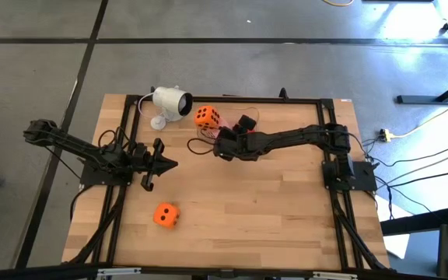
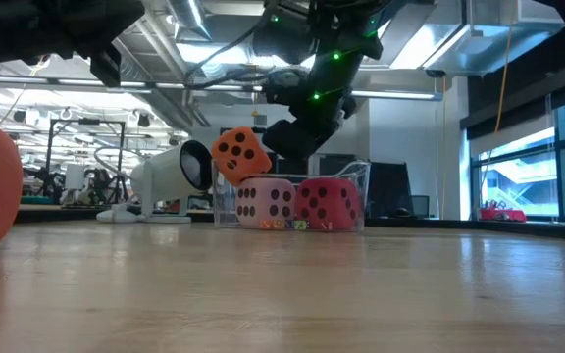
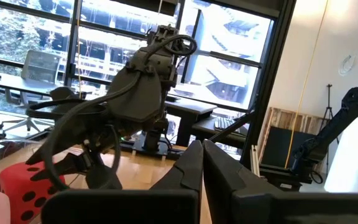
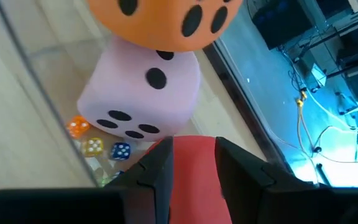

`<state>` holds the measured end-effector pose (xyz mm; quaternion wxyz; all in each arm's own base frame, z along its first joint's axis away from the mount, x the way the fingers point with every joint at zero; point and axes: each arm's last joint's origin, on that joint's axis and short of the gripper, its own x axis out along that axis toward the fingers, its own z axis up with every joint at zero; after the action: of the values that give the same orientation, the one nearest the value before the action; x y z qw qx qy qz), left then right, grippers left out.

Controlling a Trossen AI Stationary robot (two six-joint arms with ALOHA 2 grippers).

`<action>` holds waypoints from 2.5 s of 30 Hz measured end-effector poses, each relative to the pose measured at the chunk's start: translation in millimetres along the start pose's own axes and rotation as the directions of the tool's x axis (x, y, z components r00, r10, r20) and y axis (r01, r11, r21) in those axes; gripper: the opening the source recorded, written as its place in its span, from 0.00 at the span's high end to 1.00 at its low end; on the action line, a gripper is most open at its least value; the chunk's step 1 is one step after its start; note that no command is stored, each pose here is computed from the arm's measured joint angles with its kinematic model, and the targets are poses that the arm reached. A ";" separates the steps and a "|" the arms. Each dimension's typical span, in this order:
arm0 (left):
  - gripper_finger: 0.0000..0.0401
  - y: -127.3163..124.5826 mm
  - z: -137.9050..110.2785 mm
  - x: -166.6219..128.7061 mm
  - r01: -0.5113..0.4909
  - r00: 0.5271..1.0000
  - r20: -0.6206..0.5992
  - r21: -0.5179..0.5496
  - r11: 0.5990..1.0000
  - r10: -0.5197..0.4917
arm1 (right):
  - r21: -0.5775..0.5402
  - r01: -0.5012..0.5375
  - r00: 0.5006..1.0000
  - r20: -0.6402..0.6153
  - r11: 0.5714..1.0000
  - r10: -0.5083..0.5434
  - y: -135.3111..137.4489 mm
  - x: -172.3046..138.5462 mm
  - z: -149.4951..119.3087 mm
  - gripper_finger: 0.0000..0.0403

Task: Pick & Place Dice
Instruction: Put the large orange die into the transparent bin

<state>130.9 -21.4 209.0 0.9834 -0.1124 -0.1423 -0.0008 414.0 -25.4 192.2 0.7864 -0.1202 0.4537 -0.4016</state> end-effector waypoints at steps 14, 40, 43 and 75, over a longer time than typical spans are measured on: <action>0.98 0.0 0.0 0.0 0.000 1.000 0.000 0.000 1.000 0.000 | -0.034 -0.341 0.897 0.288 0.939 0.336 10.2 -39.9 34.0 0.71; 0.98 0.0 -0.1 0.0 0.000 1.000 -0.001 0.000 1.000 0.000 | -0.320 -0.656 0.316 0.706 0.684 0.634 -65.8 -69.1 -131.5 0.70; 0.98 0.0 -0.1 0.0 0.000 1.000 -0.001 0.000 1.000 0.000 | -0.291 -0.660 0.323 0.722 0.692 0.612 -78.6 -72.5 -157.1 0.70; 0.99 0.0 0.0 0.0 0.000 1.000 0.000 0.000 1.000 0.000 | -0.283 -0.665 0.280 0.763 0.691 0.582 -139.9 -103.5 -241.5 0.70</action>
<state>130.9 -21.4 209.0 0.9834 -0.1123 -0.1423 -0.0008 117.8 2.9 198.4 0.9970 -0.0663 0.0330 0.0205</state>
